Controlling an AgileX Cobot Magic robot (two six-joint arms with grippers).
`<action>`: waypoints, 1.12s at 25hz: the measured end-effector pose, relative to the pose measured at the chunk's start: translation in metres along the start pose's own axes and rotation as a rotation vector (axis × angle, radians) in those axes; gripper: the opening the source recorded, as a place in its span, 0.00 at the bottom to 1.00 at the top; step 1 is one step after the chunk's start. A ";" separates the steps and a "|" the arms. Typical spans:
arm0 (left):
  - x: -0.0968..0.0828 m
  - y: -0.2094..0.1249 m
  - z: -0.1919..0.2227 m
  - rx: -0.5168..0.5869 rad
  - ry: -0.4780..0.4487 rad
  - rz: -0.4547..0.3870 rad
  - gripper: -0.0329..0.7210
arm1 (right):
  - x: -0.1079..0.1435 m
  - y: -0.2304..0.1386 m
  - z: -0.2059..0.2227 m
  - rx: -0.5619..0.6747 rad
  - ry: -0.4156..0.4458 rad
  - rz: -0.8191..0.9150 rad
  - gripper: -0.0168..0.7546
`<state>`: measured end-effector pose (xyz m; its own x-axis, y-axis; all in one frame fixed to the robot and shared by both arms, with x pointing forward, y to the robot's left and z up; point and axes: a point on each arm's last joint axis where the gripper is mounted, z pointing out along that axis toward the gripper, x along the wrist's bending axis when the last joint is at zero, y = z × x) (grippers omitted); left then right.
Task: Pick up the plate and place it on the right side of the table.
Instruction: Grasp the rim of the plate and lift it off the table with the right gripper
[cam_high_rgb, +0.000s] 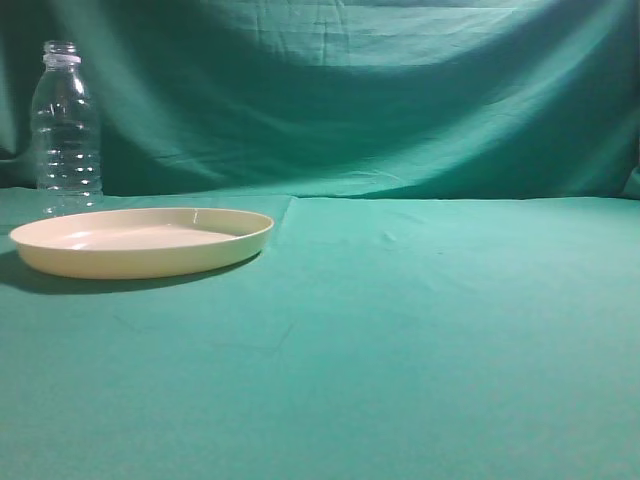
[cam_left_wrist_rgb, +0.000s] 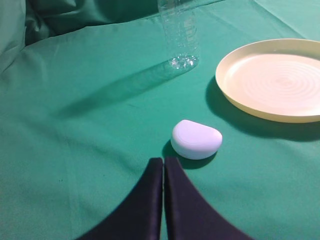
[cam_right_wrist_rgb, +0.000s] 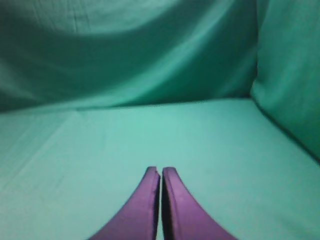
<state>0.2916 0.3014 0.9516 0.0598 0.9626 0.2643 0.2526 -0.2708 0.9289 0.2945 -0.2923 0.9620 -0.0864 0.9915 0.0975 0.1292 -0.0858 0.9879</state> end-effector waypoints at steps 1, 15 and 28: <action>0.000 0.000 0.000 0.000 0.000 0.000 0.04 | 0.000 0.005 0.000 -0.058 -0.001 0.000 0.02; 0.000 0.000 0.000 0.000 0.000 0.000 0.04 | 0.008 0.090 -0.010 -0.191 0.010 -0.020 0.02; 0.000 0.000 0.000 0.000 0.000 0.000 0.04 | 0.029 0.104 0.072 0.553 0.161 -0.091 0.02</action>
<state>0.2916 0.3014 0.9516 0.0598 0.9626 0.2643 0.2526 -0.2708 0.9289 0.3767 -0.2655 1.0585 -0.2654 0.9612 0.0748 0.6072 0.1064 0.7874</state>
